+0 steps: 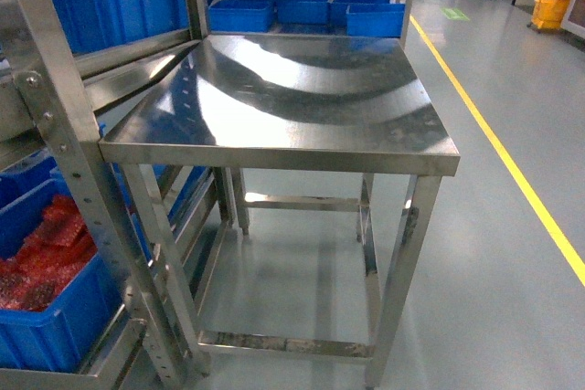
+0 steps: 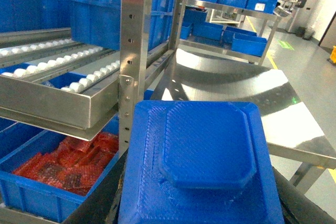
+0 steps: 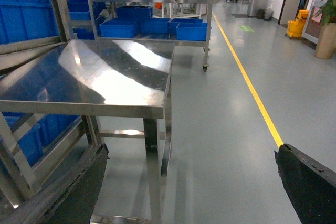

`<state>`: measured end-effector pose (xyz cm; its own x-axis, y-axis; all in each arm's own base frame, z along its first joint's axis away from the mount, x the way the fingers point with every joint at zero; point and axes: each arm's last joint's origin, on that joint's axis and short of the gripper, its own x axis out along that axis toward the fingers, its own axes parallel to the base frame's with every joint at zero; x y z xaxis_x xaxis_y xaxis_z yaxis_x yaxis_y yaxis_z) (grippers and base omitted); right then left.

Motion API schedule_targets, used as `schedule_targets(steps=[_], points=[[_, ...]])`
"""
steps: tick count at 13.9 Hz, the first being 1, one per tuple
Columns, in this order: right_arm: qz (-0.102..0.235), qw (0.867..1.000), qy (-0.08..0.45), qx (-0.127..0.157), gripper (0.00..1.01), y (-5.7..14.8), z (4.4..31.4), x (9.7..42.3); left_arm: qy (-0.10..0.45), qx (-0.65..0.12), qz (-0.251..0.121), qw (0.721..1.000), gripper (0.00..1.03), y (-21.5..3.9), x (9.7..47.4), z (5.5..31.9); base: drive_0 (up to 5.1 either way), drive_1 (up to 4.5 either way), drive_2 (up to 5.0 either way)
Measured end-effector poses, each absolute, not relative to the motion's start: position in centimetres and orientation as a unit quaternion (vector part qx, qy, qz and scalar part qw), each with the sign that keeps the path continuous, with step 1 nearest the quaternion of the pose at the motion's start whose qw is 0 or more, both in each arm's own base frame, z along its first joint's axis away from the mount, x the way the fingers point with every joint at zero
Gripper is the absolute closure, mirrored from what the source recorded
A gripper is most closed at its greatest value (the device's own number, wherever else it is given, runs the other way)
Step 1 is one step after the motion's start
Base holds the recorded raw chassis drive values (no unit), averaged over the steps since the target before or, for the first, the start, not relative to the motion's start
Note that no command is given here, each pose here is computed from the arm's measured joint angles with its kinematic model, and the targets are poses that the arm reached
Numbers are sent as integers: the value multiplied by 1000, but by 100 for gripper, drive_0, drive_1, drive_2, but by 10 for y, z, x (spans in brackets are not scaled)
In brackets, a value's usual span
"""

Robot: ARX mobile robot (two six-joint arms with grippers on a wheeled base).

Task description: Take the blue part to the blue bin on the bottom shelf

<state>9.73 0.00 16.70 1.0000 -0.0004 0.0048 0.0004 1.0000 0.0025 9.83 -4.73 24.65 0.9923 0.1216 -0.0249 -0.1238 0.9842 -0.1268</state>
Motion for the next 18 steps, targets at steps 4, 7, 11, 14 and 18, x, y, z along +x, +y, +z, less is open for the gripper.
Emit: schedule_targets(steps=[4, 7, 11, 14, 18], points=[[-1, 1000, -1, 1, 3, 0, 167, 97, 7, -65, 61, 996, 60, -47, 98, 247, -245, 128, 128], [0, 1000, -1, 1, 3, 0, 167, 97, 7, -66, 61, 996, 60, -47, 98, 247, -490, 254, 254], [0, 1000, 0, 1, 3, 0, 166, 97, 8, -65, 63, 996, 60, -47, 98, 247, -489, 252, 252], [0, 1000, -2, 1, 3, 0, 167, 97, 8, -64, 63, 996, 60, -47, 98, 247, -489, 252, 252], [0, 1000, -1, 1, 3, 0, 167, 97, 6, -67, 63, 996, 60, -47, 98, 247, -489, 252, 252]])
